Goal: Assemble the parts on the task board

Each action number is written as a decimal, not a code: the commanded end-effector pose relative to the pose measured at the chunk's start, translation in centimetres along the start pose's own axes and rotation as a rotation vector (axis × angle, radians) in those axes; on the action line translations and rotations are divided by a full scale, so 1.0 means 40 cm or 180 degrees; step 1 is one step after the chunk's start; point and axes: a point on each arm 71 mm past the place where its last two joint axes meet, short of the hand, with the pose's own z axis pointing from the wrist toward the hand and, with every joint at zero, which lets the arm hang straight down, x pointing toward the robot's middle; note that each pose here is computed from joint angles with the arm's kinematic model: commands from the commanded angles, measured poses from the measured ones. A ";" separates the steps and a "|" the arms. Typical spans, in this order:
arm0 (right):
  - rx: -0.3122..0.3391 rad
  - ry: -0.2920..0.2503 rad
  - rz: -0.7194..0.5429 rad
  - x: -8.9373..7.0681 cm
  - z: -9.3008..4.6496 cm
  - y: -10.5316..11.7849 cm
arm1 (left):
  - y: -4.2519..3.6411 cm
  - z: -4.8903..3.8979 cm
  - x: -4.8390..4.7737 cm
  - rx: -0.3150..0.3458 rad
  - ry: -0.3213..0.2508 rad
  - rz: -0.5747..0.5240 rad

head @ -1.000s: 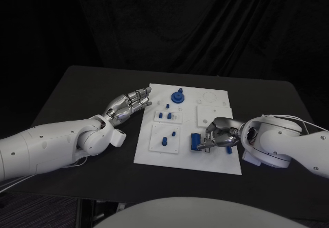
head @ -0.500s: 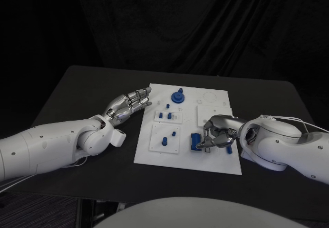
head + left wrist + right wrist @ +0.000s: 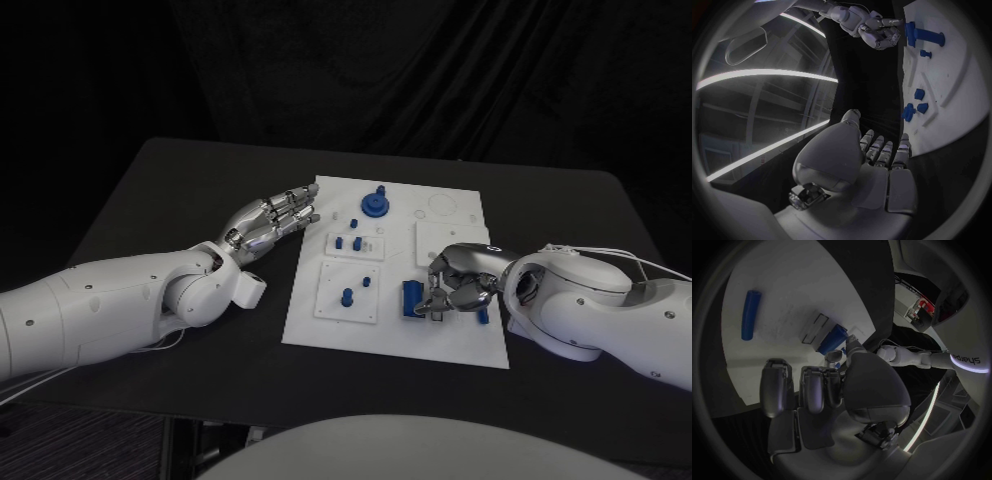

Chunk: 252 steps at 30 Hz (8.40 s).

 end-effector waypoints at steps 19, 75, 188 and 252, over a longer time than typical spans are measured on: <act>0.0010 0.0037 -0.0034 0.010 -0.008 -0.003 | -0.006 0.000 0.002 0.0159 0.0040 -0.0034; -0.0027 0.0078 0.0013 0.021 -0.002 -0.007 | -0.005 -0.003 0.002 0.0151 0.0045 -0.0043; 0.1314 0.0362 0.1288 0.028 -0.104 -0.183 | 0.007 -0.015 0.004 0.0097 0.0039 -0.0068; 0.1652 0.0794 0.2462 0.018 -0.031 -0.122 | 0.013 -0.007 0.011 0.0082 0.0069 -0.0085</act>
